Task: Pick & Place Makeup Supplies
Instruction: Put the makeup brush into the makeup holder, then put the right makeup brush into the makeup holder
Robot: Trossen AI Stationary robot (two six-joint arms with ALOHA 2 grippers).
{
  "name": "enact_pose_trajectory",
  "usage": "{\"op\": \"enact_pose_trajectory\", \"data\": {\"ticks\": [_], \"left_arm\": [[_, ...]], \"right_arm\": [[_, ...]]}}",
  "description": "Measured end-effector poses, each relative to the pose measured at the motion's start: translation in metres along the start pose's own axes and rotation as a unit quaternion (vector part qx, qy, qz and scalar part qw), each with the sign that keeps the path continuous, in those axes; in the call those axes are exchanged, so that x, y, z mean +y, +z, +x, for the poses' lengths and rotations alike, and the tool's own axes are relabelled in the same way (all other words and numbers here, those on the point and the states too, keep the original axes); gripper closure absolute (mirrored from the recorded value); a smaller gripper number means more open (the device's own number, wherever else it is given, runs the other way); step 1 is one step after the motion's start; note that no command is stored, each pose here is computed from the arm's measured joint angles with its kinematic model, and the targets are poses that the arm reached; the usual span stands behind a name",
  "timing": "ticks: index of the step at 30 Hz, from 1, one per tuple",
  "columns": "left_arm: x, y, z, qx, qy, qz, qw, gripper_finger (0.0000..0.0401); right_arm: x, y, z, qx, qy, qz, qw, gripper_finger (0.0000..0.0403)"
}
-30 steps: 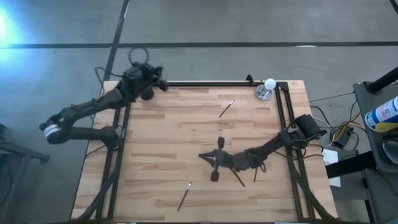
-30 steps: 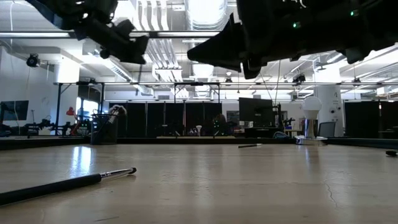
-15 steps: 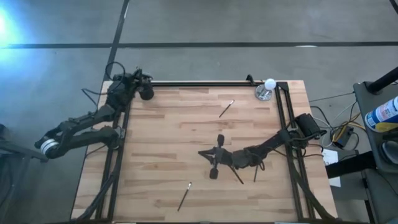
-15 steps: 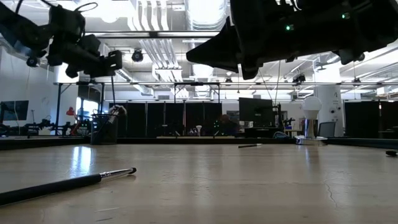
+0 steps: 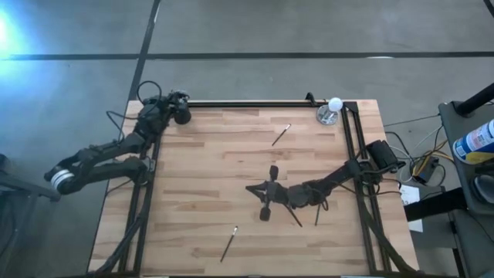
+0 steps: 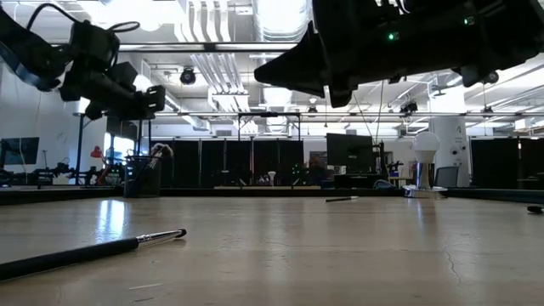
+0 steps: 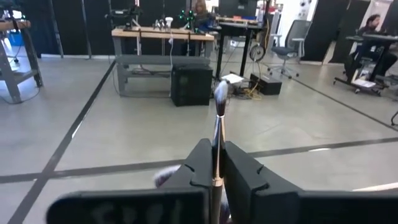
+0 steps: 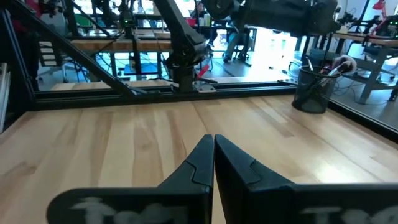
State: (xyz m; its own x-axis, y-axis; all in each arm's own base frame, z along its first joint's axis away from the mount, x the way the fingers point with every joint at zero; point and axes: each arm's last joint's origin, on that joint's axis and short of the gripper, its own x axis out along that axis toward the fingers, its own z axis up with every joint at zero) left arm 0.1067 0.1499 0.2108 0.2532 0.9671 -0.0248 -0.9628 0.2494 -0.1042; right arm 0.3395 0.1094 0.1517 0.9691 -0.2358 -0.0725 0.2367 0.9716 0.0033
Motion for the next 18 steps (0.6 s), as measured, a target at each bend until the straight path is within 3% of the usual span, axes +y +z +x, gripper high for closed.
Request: {"op": "enact_pose_trajectory", "data": {"ticks": [6,14,18], "left_arm": [[0.0006,-0.0072,0.0005,0.016,0.002,-0.016,1.0,0.0331],[0.0007,-0.0044,-0.0012,0.012,0.001,-0.016,1.0,0.0311],[-0.0035,-0.0008,-0.0082,0.015,-0.048,-0.021,0.999,0.031]], "right_arm": [[0.0,0.0001,0.0,0.0,0.0,0.0,1.0,0.0394],[0.0038,-0.0007,-0.0023,0.003,0.006,0.011,1.0,0.0394],[0.0068,-0.0011,-0.0044,0.004,0.01,0.01,1.0,0.0394]]}}
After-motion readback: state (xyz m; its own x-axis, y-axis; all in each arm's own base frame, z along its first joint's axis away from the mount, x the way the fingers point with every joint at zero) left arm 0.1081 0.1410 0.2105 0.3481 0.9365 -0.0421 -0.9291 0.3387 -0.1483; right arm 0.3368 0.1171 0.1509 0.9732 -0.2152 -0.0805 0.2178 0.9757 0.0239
